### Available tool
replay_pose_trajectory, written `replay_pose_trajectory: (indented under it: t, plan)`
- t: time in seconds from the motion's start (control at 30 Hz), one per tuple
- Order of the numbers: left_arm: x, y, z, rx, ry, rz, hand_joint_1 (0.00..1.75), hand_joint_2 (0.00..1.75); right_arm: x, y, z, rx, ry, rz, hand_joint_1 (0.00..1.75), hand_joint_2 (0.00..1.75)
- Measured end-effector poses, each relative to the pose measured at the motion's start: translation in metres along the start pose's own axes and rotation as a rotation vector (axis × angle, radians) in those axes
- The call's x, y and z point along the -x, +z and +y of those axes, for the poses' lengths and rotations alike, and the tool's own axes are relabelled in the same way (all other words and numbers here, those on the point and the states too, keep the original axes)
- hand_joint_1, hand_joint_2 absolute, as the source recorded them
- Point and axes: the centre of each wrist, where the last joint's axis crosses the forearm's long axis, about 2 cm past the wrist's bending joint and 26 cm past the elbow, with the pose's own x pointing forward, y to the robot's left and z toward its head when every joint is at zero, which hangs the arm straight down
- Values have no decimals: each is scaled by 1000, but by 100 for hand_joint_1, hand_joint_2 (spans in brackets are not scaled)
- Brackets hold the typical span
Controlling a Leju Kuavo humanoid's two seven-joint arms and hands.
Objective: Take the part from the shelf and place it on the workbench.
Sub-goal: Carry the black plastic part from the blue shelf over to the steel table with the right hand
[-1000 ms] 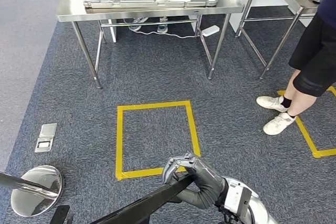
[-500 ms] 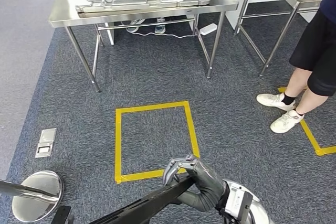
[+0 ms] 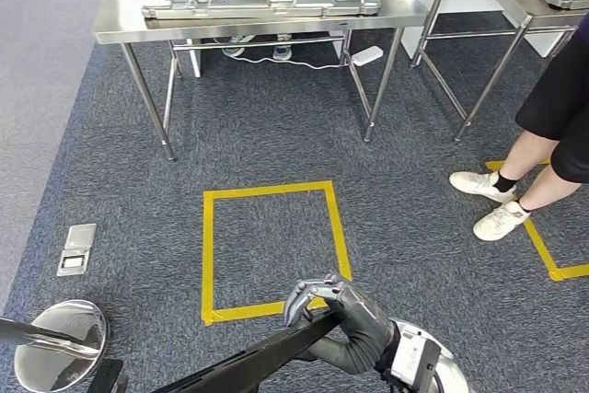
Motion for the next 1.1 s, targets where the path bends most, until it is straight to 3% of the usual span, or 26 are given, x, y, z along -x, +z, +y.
replay_pose_trajectory:
  t: [1.1]
  plan:
    - [-4, -1, -1, 15, -25, 4, 0, 175, -3, 6, 9, 25, 4, 7, 175, 175]
